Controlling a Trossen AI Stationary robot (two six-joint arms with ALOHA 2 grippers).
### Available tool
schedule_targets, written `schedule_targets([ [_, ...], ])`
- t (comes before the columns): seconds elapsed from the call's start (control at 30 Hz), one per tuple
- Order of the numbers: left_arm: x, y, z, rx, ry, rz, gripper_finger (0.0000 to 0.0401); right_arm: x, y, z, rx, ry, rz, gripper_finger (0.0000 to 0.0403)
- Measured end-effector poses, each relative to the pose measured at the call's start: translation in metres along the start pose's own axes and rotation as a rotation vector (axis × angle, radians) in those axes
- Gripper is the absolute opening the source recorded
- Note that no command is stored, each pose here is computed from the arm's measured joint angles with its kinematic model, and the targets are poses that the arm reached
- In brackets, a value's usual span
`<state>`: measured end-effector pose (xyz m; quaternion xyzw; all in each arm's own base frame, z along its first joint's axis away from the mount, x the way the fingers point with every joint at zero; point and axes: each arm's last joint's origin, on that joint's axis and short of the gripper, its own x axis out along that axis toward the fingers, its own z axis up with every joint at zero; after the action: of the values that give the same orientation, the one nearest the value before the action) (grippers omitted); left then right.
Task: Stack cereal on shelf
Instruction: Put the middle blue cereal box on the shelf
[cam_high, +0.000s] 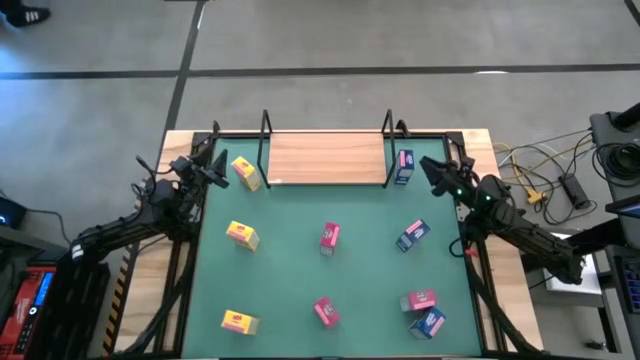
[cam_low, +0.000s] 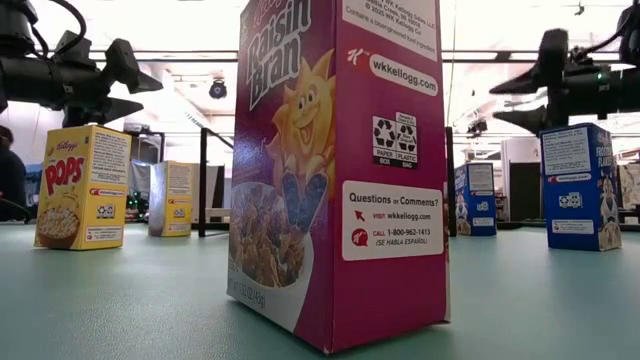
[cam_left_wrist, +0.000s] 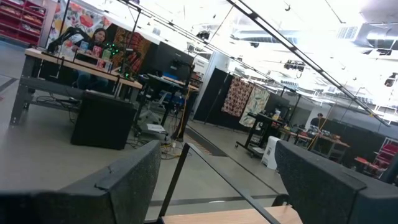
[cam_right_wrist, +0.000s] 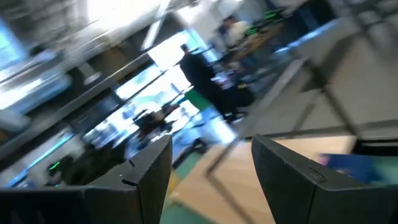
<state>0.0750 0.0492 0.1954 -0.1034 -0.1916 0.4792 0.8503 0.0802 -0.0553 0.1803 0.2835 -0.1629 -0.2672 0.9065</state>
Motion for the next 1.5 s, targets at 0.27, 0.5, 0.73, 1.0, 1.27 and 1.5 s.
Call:
schedule_targets([
  [0.27, 0.0, 0.0, 0.0, 0.0, 0.0, 0.0, 0.0299, -0.001, 0.014, 0.007, -0.017, 0.143, 0.175, 0.0208],
  [0.5, 0.0, 0.0, 0.0, 0.0, 0.0, 0.0, 0.0299, -0.004, 0.034, 0.028, -0.155, 0.298, 0.225, 0.0208],
  [0.73, 0.0, 0.0, 0.0, 0.0, 0.0, 0.0, 0.0299, -0.011, 0.051, 0.05, -0.291, 0.519, 0.164, 0.0208],
  [1.0, 0.0, 0.0, 0.0, 0.0, 0.0, 0.0, 0.0299, -0.003, 0.073, 0.067, -0.318, 0.687, 0.384, 0.0208],
  [1.27, 0.0, 0.0, 0.0, 0.0, 0.0, 0.0, 0.0299, 0.01, 0.085, 0.081, -0.327, 0.837, 0.36, 0.0208],
  [1.5, 0.0, 0.0, 0.0, 0.0, 0.0, 0.0, 0.0299, 0.029, 0.092, 0.089, -0.311, 0.967, 0.317, 0.0208],
])
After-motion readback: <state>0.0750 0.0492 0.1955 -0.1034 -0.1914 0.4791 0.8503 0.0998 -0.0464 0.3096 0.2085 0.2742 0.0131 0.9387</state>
